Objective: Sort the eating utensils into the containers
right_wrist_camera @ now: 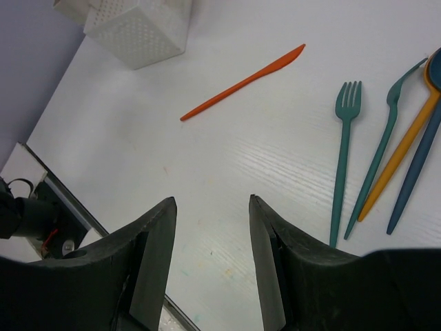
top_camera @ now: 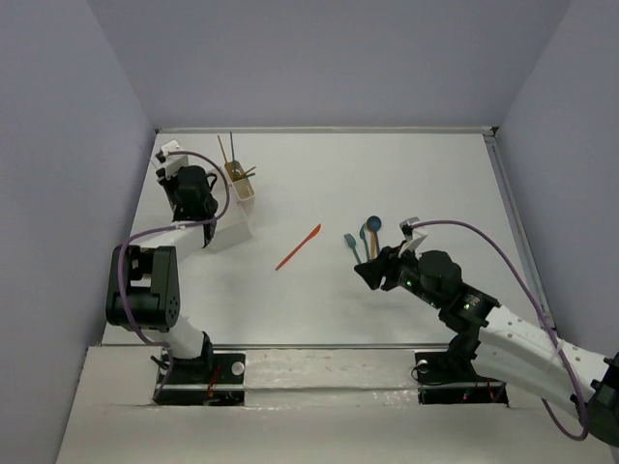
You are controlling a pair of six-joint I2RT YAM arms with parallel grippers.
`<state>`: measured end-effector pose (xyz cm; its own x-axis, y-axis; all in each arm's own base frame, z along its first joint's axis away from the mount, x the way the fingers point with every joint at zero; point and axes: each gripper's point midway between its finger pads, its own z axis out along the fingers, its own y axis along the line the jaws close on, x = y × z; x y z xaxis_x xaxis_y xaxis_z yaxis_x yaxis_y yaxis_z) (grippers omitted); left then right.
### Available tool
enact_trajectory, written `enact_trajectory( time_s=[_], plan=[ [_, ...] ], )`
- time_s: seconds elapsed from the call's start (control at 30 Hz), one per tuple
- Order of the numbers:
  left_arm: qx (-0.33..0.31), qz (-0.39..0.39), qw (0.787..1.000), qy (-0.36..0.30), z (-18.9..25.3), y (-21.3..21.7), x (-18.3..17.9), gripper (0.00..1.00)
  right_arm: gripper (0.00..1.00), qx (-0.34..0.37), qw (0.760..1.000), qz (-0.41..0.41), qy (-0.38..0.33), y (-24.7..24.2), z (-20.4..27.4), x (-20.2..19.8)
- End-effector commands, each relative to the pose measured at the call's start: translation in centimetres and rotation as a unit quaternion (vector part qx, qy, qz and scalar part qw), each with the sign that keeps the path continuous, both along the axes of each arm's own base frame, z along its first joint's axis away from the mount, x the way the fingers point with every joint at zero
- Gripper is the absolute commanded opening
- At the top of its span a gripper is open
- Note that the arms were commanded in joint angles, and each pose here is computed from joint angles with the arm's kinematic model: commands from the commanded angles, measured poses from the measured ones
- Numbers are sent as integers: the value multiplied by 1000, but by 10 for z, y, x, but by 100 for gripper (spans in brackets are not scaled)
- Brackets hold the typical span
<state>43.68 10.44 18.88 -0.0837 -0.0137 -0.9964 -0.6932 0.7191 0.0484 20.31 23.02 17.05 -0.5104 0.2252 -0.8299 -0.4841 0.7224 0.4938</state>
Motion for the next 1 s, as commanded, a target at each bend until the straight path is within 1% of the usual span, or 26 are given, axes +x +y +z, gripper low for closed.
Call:
enact_trajectory(
  time_s=[0.0, 0.03, 0.07, 0.13, 0.17, 0.23, 0.27, 0.3, 0.33, 0.4, 0.43, 0.47, 0.5, 0.53, 0.57, 0.6, 0.63, 0.67, 0.7, 0.77, 0.8, 0.83, 0.9, 0.93, 0.97],
  plan=[
    [-23, 9, 997, -70, 31, -12, -13, 26, 53, 26, 999, -8, -30, -1, 19, 4],
    [-23, 12, 997, -74, 34, -11, -16, 31, 53, 25, 999, -9, -28, -1, 18, 4],
    [-23, 9, 997, -73, 35, -15, -18, 42, 53, 26, 999, -10, -29, -2, 19, 4],
    [-32, 11, 996, -80, 39, -18, -24, 56, 53, 26, 999, -13, -30, -3, 19, 4],
    [-36, 12, 996, -81, 39, -18, -26, 70, 53, 23, 999, -13, -29, -3, 19, 4],
    [-43, 8, 994, -96, 54, -22, -32, 81, 53, 21, 999, -16, -29, -5, 18, 4],
    [-44, 7, 994, -101, 60, -21, -35, 90, 53, 21, 999, -17, -28, -5, 17, 4],
    [-46, 1, 993, -110, 69, -25, -37, 92, 53, 21, 999, -17, -28, -5, 17, 4],
    [-55, -16, 990, -131, 90, -34, -41, 93, 53, 22, 999, -19, -27, -5, 17, 4],
    [-65, -43, 985, -151, 113, -48, -46, 92, 53, 20, 999, -20, -21, -6, 14, 4],
    [-80, -71, 980, -168, 133, -66, -55, 90, 53, 17, 999, -25, -17, -7, 12, 5],
    [-88, -92, 977, -173, 142, -77, -58, 85, 53, 17, 999, -28, -16, -8, 12, 5],
    [-112, -150, 967, -175, 154, -105, -62, 81, 54, 13, 999, -35, -16, -11, 12, 6],
    [-130, -187, 959, -168, 156, -123, -63, 78, 54, 11, 999, -40, -15, -13, 12, 7],
    [-148, -219, 952, -156, 154, -140, -65, 74, 54, 9, 999, -45, -16, -15, 14, 8],
    [-167, -255, 942, -139, 149, -159, -66, 73, 54, 8, 999, -50, -16, -16, 15, 8],
    [-188, -326, 922, -87, 130, -193, -71, 71, 54, 1, 998, -59, -11, -21, 13, 9],
    [-213, -372, 901, -60, 116, -226, -80, 68, 54, -3, 998, -64, -8, -23, 13, 9],
    [-225, -415, 881, -19, 95, -252, -89, 67, 54, -12, 997, -73, 0, -27, 10, 9],
    [-234, -455, 859, 39, 57, -282, -104, 66, 54, -17, 997, -81, 4, -31, 9, 9],
    [-239, -482, 840, 64, 44, -304, -115, 65, 54, -16, 996, -85, 3, -34, 12, 8],
    [-238, -491, 832, 102, 19, -315, -117, 64, 54, -23, 996, -90, 8, -38, 8, 6],
    [-228, -503, 820, 146, -6, -329, -121, 63, 54, -24, 995, -94, 10, -41, 13, 5],
    [-217, -501, 816, 192, -34, -336, -124, 63, 54, -19, 995, -94, 9, -42, 17, 3],
    [-211, -504, 812, 204, -40, -342, -123, 62, 54, -21, 995, -93, 11, -44, 18, 1]
  ],
)
